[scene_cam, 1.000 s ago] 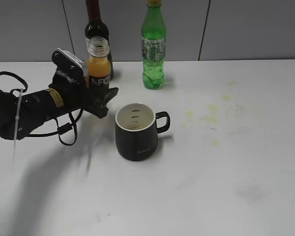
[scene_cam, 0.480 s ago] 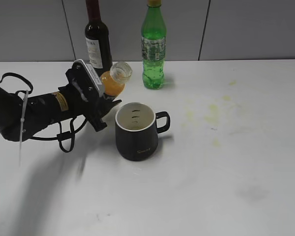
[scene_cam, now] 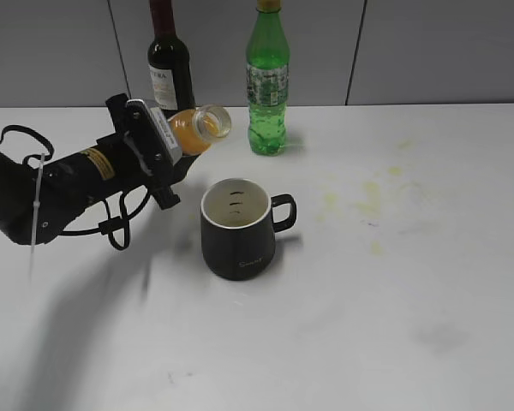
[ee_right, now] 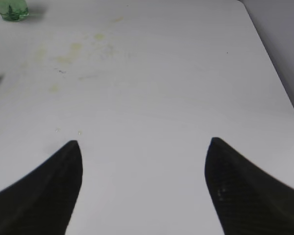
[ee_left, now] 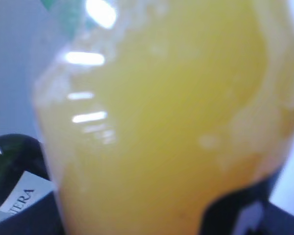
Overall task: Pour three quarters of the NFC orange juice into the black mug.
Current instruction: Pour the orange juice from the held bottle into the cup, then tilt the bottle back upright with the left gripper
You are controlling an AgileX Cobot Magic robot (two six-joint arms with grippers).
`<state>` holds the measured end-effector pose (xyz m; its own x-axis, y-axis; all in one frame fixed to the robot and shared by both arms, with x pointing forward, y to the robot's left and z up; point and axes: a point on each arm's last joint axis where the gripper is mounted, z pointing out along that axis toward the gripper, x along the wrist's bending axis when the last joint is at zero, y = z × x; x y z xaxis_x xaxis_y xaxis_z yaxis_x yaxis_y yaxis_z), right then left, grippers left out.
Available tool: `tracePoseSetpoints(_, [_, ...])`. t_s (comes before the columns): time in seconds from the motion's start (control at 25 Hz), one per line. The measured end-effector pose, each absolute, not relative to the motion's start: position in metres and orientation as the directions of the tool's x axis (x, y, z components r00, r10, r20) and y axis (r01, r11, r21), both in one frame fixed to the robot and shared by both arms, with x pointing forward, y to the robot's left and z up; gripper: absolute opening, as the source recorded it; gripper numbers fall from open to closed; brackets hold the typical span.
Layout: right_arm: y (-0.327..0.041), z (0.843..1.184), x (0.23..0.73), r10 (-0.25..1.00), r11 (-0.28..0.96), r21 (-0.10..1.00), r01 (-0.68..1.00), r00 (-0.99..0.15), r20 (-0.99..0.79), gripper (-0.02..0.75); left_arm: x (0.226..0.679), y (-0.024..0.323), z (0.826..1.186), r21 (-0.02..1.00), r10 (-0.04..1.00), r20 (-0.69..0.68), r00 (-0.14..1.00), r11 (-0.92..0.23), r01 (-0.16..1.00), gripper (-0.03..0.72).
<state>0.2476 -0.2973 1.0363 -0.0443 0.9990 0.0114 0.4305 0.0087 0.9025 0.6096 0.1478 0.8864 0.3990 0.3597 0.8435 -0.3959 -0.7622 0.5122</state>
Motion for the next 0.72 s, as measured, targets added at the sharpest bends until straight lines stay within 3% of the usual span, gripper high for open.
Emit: tracePoseSetpoints(0.72, [-0.2973, 1.0363, 0.2476, 0.999, 0.009, 0.903, 0.431, -0.044, 0.011, 0.591, 0.6119, 0.1506, 0.8968, 0.275, 0.209, 0.960, 0.186, -0.819, -0.503, 0.470])
